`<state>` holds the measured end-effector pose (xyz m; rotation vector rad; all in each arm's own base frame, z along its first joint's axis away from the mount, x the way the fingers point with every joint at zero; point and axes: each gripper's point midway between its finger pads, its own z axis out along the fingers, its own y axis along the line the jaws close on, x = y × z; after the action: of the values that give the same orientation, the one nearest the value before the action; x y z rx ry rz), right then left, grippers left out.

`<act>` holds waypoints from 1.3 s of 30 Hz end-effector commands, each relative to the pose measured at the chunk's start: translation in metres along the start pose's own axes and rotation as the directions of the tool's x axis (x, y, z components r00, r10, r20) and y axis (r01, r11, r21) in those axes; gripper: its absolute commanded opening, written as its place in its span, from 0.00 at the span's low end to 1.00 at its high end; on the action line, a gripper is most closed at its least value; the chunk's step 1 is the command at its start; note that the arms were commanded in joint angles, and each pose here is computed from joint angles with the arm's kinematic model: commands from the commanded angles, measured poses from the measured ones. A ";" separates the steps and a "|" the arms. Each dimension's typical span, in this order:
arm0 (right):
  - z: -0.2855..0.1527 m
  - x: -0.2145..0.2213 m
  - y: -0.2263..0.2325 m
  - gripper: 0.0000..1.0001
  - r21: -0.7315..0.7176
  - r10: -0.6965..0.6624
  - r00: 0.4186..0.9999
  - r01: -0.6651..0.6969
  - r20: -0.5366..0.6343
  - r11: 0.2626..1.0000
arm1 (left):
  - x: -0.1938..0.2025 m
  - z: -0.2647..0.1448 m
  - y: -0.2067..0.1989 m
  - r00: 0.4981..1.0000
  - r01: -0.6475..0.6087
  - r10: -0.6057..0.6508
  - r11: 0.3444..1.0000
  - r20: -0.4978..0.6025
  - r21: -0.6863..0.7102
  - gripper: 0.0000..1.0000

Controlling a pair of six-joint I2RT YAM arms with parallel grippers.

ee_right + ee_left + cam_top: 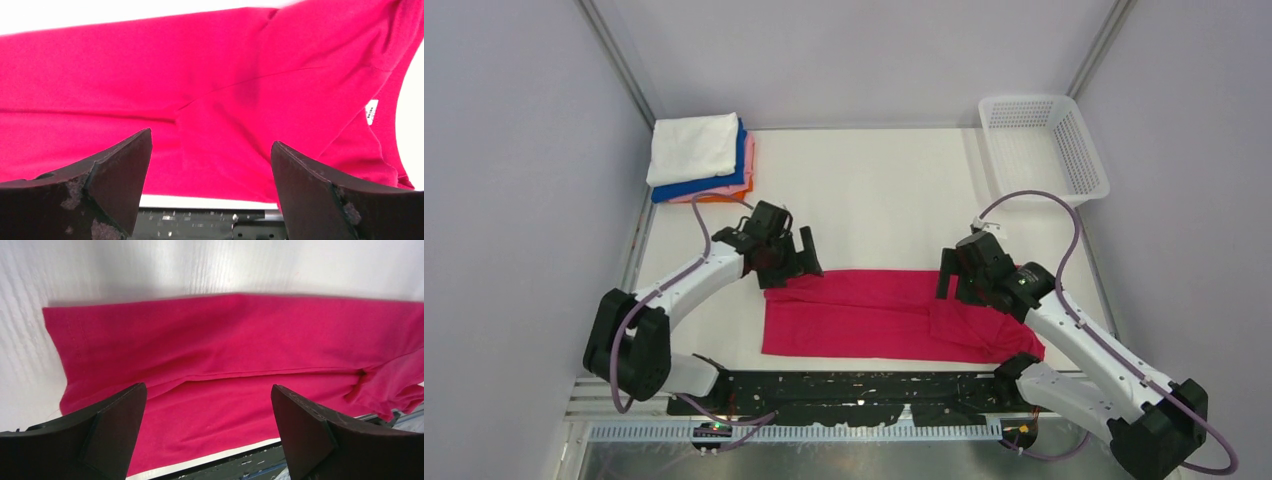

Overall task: Fold and stack the t-shirts
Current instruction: Rotate the tshirt 90 degrees

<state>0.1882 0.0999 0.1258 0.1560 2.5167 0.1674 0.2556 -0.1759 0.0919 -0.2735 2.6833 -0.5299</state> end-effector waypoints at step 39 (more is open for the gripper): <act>0.255 -0.203 0.142 0.95 -0.281 0.244 0.961 -0.271 -0.128 0.921 | 0.125 0.022 0.070 0.945 0.327 -0.328 0.945 0.005 0.024 1.00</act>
<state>0.5022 0.1901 0.0481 0.3772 2.4643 0.6068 0.1798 -0.1632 0.0405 -0.6183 2.4906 -0.7762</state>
